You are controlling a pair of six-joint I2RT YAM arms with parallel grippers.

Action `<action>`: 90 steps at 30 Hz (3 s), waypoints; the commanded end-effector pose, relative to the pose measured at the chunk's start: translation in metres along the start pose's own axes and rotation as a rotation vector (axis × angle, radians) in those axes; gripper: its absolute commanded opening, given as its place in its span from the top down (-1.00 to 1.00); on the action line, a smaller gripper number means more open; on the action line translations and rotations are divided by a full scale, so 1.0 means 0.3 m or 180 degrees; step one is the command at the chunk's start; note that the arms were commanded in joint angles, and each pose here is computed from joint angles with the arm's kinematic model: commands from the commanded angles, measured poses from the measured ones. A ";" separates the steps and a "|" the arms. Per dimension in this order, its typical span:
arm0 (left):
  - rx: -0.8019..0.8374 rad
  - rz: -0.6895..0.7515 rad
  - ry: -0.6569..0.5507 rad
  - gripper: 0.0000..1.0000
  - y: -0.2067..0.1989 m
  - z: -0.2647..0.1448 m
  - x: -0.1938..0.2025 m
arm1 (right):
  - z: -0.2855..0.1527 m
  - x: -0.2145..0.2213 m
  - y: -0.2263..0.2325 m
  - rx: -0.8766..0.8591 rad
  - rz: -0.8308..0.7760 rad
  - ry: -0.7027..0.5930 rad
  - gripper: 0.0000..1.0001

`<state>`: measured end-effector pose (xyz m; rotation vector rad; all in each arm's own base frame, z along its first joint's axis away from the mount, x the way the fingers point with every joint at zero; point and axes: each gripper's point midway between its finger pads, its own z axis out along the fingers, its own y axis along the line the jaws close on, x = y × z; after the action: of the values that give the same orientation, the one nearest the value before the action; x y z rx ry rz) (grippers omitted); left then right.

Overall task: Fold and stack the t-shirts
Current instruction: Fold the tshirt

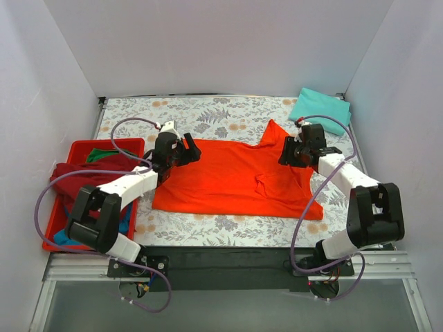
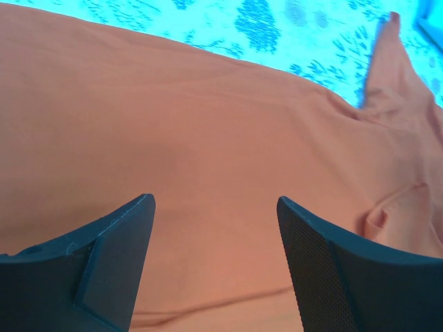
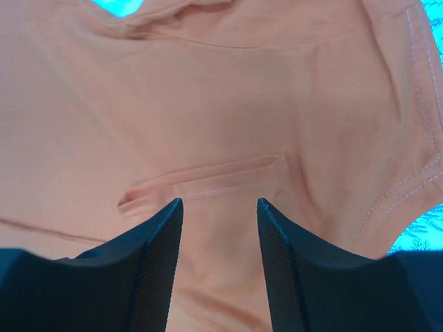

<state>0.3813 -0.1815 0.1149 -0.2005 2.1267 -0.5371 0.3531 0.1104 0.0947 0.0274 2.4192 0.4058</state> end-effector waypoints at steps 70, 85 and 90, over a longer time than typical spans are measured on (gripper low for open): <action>-0.0462 -0.0147 0.0105 -0.39 0.246 0.100 -0.065 | 0.120 -0.273 -0.357 0.0305 0.0332 -0.0086 -0.01; -0.0474 -0.0091 -0.0004 -0.40 0.215 0.144 -0.226 | 0.338 -0.609 -0.004 -0.0723 -0.0050 -0.0420 0.04; -0.0521 -0.0081 -0.0027 -0.40 0.235 0.153 -0.263 | 0.474 -0.639 0.050 -0.0888 -0.0007 -0.0379 0.05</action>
<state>0.4630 -0.1148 0.1124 -0.3258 2.1620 -0.4134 0.5739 0.1260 0.1015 -0.0587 2.2757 0.6473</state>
